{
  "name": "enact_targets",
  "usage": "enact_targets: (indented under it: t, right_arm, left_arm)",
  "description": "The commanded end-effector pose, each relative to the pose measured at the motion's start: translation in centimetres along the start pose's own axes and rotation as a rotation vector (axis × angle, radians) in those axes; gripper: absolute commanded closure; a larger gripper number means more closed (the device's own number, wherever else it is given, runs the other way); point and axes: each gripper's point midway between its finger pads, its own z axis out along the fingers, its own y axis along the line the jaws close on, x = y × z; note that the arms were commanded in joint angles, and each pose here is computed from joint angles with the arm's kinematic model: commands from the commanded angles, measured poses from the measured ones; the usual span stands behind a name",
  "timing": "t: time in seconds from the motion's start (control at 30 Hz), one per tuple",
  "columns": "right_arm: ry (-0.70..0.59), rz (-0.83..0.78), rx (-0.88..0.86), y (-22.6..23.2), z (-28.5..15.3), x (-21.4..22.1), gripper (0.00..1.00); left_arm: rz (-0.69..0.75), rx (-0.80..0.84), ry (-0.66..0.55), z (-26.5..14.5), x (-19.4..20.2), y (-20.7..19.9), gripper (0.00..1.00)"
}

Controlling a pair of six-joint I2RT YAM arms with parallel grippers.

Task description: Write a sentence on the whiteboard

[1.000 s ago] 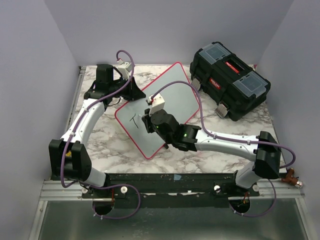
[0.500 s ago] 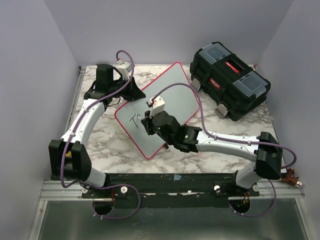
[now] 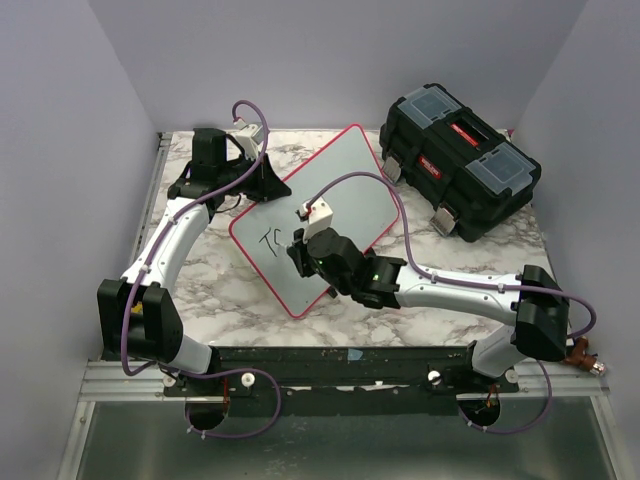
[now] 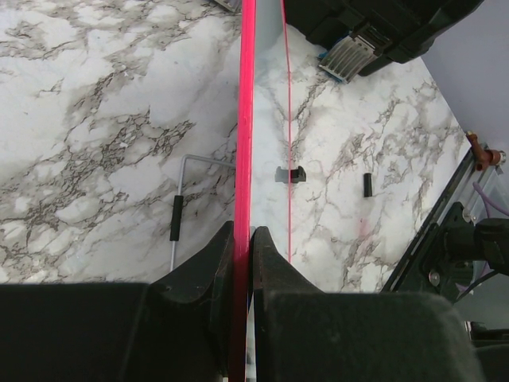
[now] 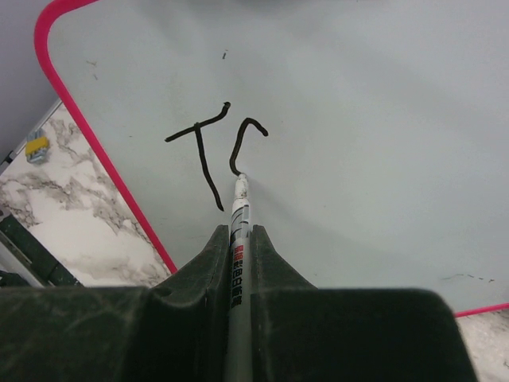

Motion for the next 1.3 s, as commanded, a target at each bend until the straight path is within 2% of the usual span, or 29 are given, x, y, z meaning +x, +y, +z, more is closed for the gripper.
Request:
enact_targets:
  t: [0.0,0.3,0.77,1.27]
  right_arm:
    - [0.04,-0.029,0.112,-2.5,0.1,1.7,0.99]
    - [-0.007,-0.057,0.167,-2.9,0.4,-0.4,0.99]
    - [-0.042,-0.057,0.097,-0.6,1.4,-2.8,0.99]
    - [-0.047,-0.022,0.003,0.8,0.7,-3.2,0.99]
  left_arm:
    - [0.11,-0.025,-0.027,-0.1,-0.5,-0.1,1.0]
    - [0.108,-0.021,-0.022,0.0,-0.3,-0.1,1.0]
    - [0.109,-0.022,-0.017,0.2,-0.2,0.0,1.0]
    - [0.108,-0.021,-0.015,0.1,-0.2,-0.1,1.0]
